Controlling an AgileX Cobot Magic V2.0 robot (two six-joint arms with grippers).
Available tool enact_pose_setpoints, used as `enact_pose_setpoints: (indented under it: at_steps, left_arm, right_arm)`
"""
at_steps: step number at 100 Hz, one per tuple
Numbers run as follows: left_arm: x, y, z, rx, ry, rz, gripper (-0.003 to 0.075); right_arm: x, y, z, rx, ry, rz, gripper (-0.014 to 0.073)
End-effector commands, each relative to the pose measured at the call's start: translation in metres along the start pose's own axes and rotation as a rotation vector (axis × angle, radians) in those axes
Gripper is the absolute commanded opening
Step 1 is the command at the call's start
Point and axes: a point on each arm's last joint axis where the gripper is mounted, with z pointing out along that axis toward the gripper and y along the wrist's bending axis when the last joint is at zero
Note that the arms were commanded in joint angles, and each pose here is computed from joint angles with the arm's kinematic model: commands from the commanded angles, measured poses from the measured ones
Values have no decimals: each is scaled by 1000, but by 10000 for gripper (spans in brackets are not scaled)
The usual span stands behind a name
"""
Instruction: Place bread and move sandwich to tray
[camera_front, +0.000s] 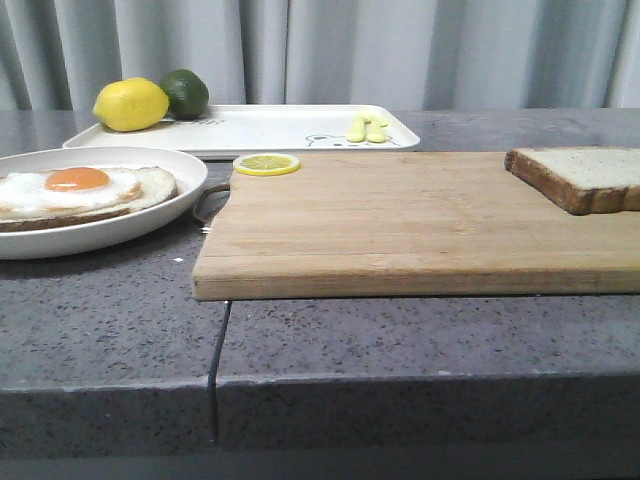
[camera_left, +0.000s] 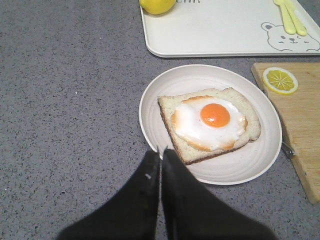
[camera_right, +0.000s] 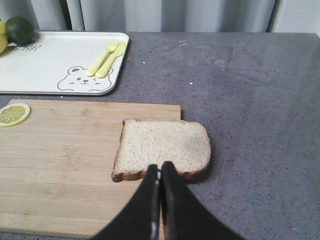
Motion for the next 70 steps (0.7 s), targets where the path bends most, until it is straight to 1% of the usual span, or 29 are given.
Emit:
enact_pose_setpoints:
  at_steps: [1, 7, 15, 22, 25, 27, 28, 33, 35, 38, 42, 46, 49, 70]
  left_arm:
    - [-12, -3, -5, 21, -72, -3, -15]
    - [-12, -3, -5, 20, -67, -3, 9]
    - [-12, -3, -5, 20, -65, -3, 87]
    - [-11, -3, -5, 20, -61, -3, 197]
    - [-11, -3, -5, 20, -61, -3, 263]
    - [-11, -3, -5, 20, -61, -3, 291]
    - [-11, -3, -5, 20, -61, -3, 318]
    - [-11, -3, -5, 20, -61, -3, 414]
    - [-11, -3, -5, 20, -59, -3, 452]
    - [-11, -3, -5, 20, -57, -3, 496]
    - [-11, -3, -5, 19, -53, -3, 541]
    - [-10, -3, -5, 19, -51, -3, 559]
    - [-10, -3, -5, 19, -49, -3, 557]
    - [-10, -3, -5, 19, -49, -3, 555]
  right_arm:
    - [-14, 1, -3, -6, -81, 10, -66]
    - [-14, 2, -3, -20, -73, 27, -52]
    - [-12, 4, -3, -41, -59, 51, 26]
    - [-12, 5, -3, -54, -49, 67, 134]
    - [-12, 6, -3, -57, -48, 70, 184]
    - [-12, 6, -3, -57, -48, 70, 223]
    - [-11, 6, -3, -57, -47, 70, 237]
    - [-11, 6, -3, -57, -47, 70, 342]
    - [-11, 6, -3, -57, -47, 70, 367]
    - [-12, 6, -3, -57, -48, 70, 421]
    - [-12, 6, -3, -57, -50, 70, 463]
    - [-12, 6, -3, -57, -53, 70, 493]
    - [-12, 6, -3, -57, -56, 71, 502]
    - [-13, 6, -3, -57, -60, 71, 499]
